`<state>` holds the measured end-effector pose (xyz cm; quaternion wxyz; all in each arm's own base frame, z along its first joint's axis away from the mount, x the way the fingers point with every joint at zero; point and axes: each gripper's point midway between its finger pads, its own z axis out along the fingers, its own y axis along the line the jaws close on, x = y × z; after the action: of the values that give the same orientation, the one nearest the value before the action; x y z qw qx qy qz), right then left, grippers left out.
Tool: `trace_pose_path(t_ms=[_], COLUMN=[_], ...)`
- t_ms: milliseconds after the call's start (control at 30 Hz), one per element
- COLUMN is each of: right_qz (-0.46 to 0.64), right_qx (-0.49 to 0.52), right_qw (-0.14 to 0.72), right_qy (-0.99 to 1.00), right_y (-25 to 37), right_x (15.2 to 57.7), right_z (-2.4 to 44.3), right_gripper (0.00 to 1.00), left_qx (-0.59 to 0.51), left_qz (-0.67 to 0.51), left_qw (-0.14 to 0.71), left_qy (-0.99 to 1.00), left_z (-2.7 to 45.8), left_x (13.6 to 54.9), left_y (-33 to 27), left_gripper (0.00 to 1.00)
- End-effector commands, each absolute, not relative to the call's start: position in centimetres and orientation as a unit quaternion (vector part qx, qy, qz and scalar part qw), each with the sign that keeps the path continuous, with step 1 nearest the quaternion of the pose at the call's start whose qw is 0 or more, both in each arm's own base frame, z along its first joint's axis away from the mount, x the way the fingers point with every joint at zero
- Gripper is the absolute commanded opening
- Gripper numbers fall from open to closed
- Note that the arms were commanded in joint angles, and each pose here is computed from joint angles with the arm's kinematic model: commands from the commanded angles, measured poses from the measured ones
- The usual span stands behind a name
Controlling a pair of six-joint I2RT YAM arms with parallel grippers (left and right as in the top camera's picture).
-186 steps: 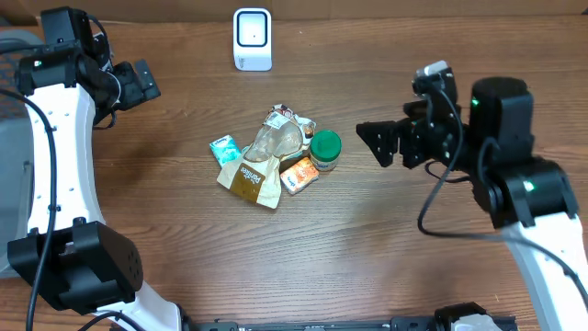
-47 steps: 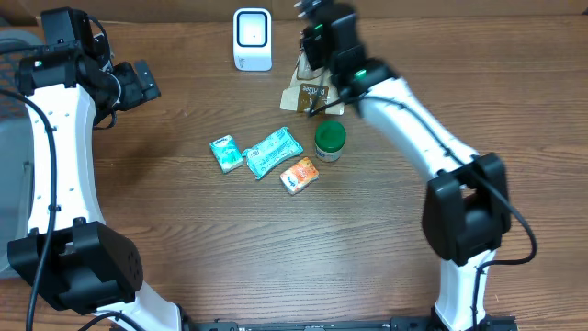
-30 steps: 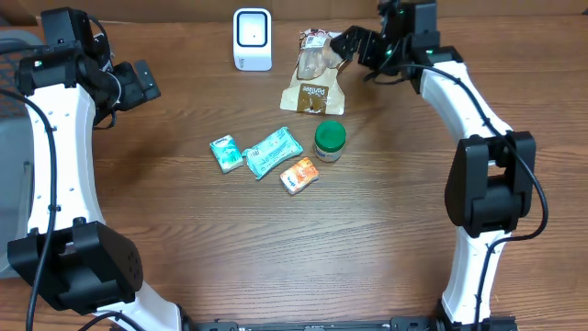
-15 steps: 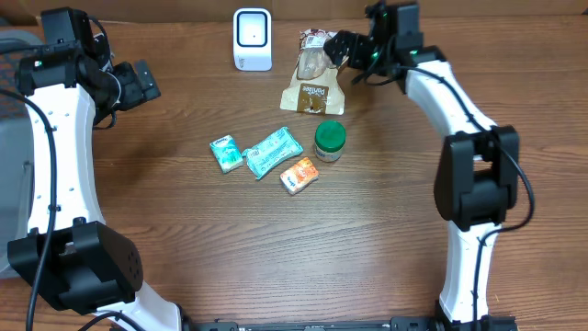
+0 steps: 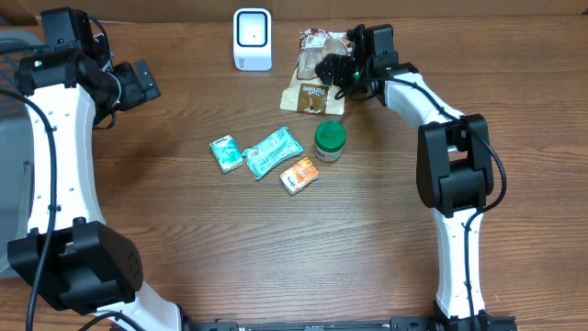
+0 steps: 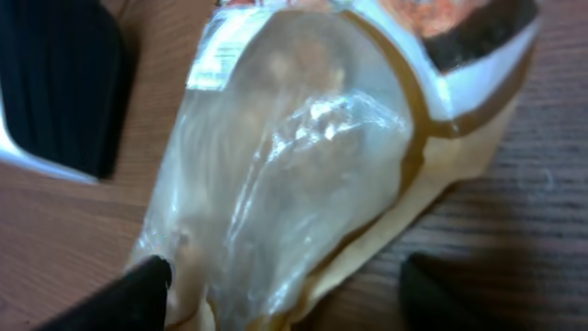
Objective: Scan the item barcode
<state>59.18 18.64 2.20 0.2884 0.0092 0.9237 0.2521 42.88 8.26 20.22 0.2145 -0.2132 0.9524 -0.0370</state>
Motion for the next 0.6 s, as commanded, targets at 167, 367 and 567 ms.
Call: trace_pose_path(t_ms=[167, 367, 567], right_qz=[0.264, 0.329, 0.393], right_qx=[-0.005, -0.010, -0.052], right_qw=[0.223, 0.246, 0.309], right_qy=[0.938, 0.912, 0.864], right_y=[20.9, 19.8, 19.3], right_x=[56.5, 57.8, 57.7], right_z=[-0.4, 4.8, 16.0], right_gripper=[0.05, 0.04, 0.04], left_qx=[-0.224, -0.224, -0.224], left_qz=[-0.041, -0.041, -0.041], left_qw=[0.216, 0.216, 0.216], left_qy=[0.949, 0.949, 0.949], left_z=[20.4, 20.4, 20.4], left_x=[42.7, 42.7, 42.7], left_y=[8.3, 8.3, 8.3], left_gripper=[1.00, 1.00, 1.00])
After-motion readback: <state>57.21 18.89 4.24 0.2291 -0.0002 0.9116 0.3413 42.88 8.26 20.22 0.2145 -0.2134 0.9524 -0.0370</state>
